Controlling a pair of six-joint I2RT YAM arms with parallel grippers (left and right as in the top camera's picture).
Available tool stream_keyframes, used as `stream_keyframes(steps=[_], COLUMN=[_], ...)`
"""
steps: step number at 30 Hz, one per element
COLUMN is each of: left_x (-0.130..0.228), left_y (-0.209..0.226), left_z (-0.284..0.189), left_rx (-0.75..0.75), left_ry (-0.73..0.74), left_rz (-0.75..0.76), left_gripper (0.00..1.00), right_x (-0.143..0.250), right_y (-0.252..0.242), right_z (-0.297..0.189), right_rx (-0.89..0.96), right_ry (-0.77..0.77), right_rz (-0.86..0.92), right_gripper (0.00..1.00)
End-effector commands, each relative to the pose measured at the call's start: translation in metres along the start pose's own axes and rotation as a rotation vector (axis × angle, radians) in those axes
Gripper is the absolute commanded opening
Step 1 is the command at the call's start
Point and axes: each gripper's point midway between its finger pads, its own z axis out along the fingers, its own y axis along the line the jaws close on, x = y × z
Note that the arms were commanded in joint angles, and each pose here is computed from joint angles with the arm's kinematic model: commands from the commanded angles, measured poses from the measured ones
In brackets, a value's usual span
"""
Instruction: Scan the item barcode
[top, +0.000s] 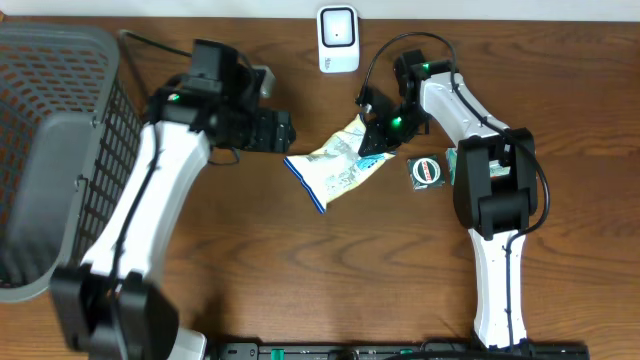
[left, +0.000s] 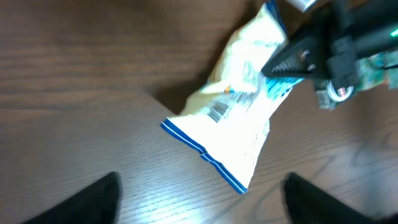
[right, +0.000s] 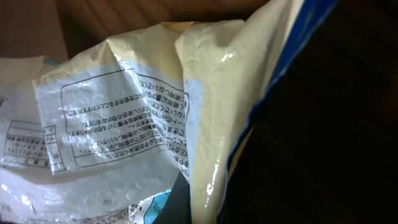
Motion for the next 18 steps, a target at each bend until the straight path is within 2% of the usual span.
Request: stream_keyframes(steps=[1,5,6,7,10,12,18], left_x=[0.001,-0.018,-0.023,-0.028,-0.031,-0.028,-0.033], left_y=[-0.005,-0.026,-0.03,-0.034,-0.041,-0.045,-0.044], left_z=[0.012,-0.002,-0.007,-0.012,-0.009,0.005,0.064], left_rx=[0.045,0.14,0.153,0.162,0.174,0.179,0.189], left_ry=[0.031,-0.06,-0.089,-0.116,-0.123,-0.094,-0.038], left_rz=[-0.07,-0.025,-0.011,0.002,-0.022,-0.022,-0.082], left_gripper=[0.7,0.68,0.64,0.56,0.21,0.08,0.07], right_x=[0.004,-0.001,-0.001,-0.001,0.0,0.0,0.001], right_y=[-0.017,-0.032,-0.034,-0.036,-0.04,-0.04,-0.034], right_z=[0.009,-0.002,-0.004,-0.006,-0.008,-0.008,-0.004], right_rx=[-0.049,-0.061,-0.061,-0.059,-0.058,-0.059,-0.062], right_ry=[-0.009,-0.059,-0.064,-0.068,-0.07,-0.069,-0.055], right_rz=[0.132,0.255,0.273,0.289,0.33,0.332,0.331], right_gripper=[0.01,0.01,0.01,0.01,0.01,0.01,0.01])
